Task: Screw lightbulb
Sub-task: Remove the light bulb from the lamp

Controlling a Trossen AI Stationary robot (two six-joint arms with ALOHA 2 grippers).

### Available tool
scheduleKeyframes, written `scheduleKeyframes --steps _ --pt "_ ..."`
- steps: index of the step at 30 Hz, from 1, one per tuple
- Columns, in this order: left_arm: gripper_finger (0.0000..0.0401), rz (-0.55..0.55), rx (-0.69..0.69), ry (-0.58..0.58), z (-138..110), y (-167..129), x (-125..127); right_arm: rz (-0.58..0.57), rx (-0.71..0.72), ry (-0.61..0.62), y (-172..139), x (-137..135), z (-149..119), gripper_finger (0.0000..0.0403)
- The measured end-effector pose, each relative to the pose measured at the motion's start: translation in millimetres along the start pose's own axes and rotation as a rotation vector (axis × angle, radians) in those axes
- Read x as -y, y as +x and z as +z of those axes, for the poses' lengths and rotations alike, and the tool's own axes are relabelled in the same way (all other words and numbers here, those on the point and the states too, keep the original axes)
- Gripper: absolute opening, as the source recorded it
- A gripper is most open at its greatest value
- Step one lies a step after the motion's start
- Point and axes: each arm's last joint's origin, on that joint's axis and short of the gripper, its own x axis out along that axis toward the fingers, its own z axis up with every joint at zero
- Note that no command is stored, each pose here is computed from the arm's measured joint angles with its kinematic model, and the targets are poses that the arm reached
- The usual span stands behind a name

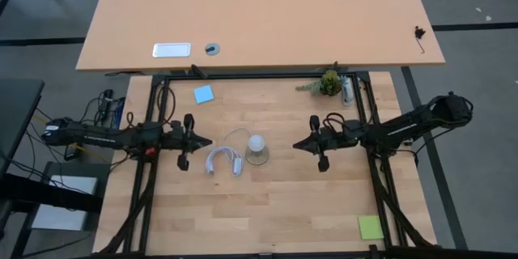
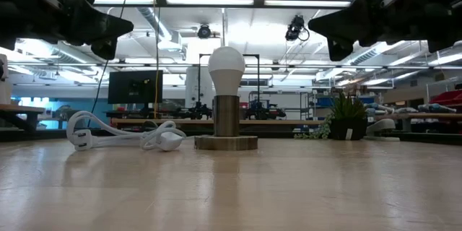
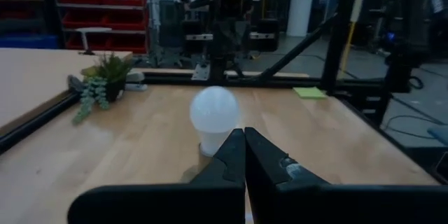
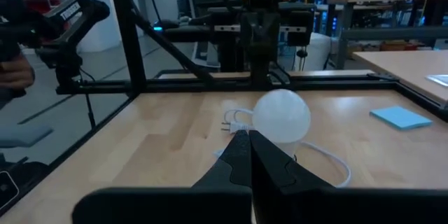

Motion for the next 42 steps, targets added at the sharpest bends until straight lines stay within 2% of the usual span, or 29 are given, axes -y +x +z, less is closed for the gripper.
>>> scheduleKeyframes --steps 16,42 --pt "0.0001 0.022 -0.045 -0.027 -5 1 -1 -0.065 0.003 0.051 0 7 0 0.0002" --pt "0.0001 0.101 -0.15 -0.024 -17 8 -3 -0.109 -0.006 0.025 0 11 -1 0.0003"
